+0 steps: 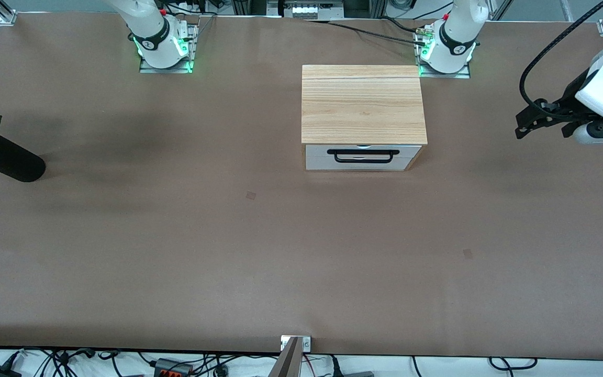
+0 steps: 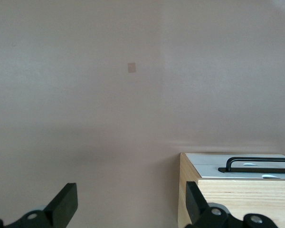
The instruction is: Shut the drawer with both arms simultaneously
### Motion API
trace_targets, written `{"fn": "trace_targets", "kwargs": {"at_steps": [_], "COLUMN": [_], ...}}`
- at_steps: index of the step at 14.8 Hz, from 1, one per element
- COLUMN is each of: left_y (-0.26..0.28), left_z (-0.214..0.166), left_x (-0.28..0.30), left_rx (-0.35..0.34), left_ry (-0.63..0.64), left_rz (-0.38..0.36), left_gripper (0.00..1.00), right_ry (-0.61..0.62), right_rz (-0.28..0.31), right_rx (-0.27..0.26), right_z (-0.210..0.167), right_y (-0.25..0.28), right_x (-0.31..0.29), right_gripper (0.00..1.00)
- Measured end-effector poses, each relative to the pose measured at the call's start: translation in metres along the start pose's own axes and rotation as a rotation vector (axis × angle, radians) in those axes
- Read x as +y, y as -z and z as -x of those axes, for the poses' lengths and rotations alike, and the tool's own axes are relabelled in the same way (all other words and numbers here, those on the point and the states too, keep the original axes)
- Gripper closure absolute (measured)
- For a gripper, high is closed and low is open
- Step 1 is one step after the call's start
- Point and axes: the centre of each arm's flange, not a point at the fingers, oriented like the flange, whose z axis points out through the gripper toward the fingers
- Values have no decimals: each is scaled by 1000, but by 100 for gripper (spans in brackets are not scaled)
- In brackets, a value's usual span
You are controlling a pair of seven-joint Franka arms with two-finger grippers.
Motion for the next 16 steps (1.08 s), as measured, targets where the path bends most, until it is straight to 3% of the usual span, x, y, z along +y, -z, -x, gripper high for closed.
{"fn": "trace_targets", "kwargs": {"at_steps": [3,9,16], "left_y": [-1,0,-3], "left_z": [-2,-2,-3], "left_x": [0,-1,-1], "left_rx": [-2,0,-9], "left_ry": [-10,-11,-10], "left_rz": [0,0,0], "left_gripper": [0,0,0], "right_ry": [62,96,185], "right_rz": [27,-12,34], "right_rx": [24,-1,-34], "right_z": [5,45,47], "right_y": [-1,-10,-19], "right_x": [-23,-9,-36], "right_gripper": [0,0,0]}}
